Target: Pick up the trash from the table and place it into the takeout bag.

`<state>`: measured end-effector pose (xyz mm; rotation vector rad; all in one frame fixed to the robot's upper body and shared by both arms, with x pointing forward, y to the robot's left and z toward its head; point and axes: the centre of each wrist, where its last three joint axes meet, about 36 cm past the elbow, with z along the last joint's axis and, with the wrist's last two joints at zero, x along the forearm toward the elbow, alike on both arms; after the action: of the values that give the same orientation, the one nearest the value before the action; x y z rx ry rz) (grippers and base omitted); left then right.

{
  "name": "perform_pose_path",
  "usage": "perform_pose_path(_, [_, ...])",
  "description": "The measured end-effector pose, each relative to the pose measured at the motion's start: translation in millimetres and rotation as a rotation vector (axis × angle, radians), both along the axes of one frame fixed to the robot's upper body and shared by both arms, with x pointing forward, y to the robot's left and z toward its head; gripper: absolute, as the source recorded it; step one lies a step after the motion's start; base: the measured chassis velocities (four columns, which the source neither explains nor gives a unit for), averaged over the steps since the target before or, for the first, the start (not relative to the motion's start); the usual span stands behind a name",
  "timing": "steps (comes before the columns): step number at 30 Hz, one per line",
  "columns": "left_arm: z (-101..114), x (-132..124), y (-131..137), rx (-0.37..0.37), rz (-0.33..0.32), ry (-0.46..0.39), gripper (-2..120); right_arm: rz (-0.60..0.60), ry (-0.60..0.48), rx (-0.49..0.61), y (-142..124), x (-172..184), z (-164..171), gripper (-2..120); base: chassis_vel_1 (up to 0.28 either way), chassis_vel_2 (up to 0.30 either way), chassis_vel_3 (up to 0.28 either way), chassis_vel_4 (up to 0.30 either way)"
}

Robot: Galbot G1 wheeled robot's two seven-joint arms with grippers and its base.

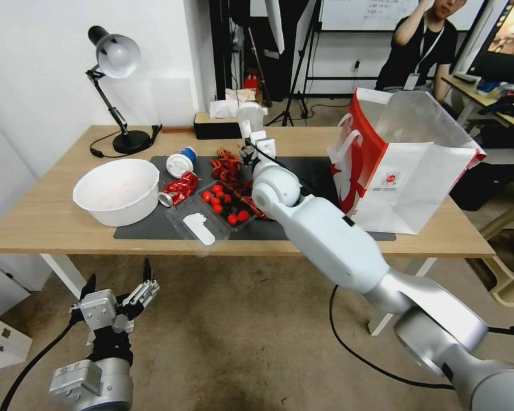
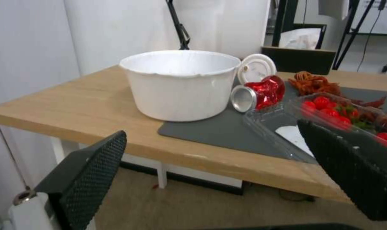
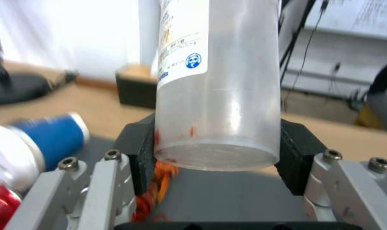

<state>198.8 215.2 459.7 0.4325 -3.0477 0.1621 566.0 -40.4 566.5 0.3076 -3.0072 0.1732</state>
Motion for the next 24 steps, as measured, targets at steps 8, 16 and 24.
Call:
perform_pose_path(8, [0.4, -0.8, -0.1, 0.001, 0.000, 0.002, 100, -0.054, -0.089, -0.007, -46.1, -47.1, 54.4, 54, 0.000, 0.000, 0.000, 0.000])
perform_pose_path(16, [-1.5, -2.6, -1.4, 0.011, -0.009, 0.011, 100, -0.128, -0.128, -0.001, -104.0, -88.9, 106.9, 54, 0.000, 0.000, 0.000, 0.000])
perform_pose_path(24, [-0.1, -3.6, -5.5, 0.013, -0.018, 0.008, 100, -0.251, -0.106, -0.004, -169.3, -93.9, 122.7, 54, 0.000, 0.000, 0.000, 0.000])
